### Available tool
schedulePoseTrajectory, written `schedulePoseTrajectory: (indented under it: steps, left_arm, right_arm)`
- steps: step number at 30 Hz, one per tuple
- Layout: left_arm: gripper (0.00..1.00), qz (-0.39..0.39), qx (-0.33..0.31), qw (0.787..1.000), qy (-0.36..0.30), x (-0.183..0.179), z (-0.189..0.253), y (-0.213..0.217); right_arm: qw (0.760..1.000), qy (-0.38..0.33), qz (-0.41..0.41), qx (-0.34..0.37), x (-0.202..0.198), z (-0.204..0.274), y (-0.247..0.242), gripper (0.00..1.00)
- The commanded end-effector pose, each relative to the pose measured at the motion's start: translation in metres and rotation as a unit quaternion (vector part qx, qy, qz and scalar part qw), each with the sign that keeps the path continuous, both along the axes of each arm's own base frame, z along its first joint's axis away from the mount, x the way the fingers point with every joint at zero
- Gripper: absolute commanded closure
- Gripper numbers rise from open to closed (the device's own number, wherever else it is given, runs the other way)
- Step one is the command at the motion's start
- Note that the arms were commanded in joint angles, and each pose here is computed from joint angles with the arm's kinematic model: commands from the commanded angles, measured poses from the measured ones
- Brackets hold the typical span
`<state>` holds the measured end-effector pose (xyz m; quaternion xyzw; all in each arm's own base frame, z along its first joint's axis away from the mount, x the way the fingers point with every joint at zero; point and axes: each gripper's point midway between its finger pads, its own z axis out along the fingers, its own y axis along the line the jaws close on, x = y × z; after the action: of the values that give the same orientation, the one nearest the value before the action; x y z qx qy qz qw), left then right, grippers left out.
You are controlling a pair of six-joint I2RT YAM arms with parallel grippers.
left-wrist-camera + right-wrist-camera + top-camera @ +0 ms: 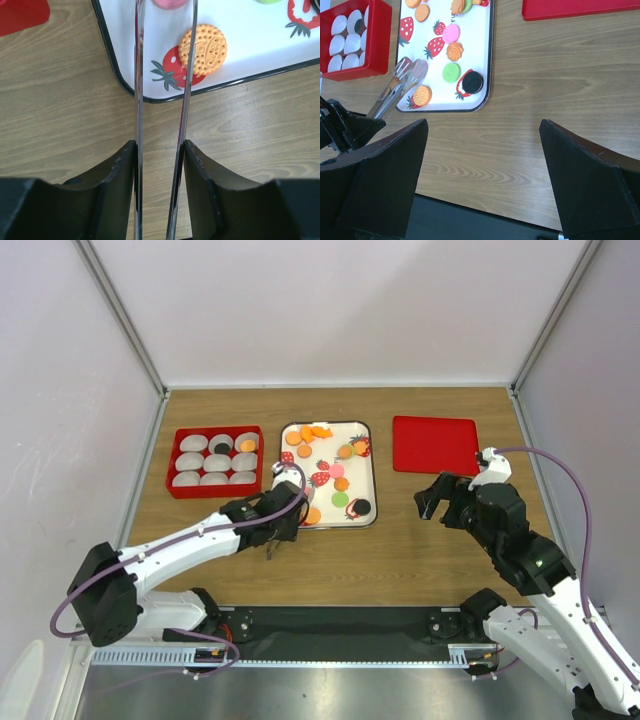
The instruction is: Pack the cookies
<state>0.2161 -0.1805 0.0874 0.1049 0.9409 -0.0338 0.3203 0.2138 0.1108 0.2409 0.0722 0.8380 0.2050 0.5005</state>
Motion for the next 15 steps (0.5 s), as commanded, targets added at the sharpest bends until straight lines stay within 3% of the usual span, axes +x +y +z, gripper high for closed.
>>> schedulePoseTrajectory:
  steps: [1,15]
  left_arm:
    - [0.54,0.004,-0.025,0.999,-0.032,0.016,0.024,-0.016]
    - [0.55,0.019,-0.044,0.996,-0.075,0.035,0.073,-0.011]
  right_arm:
    - [1.000,-0.016,-0.008,0.006,0.002,0.008,-0.003,0.00]
    - [1.000,-0.022,-0.010,-0.003,0.004,0.011,-0.004,0.00]
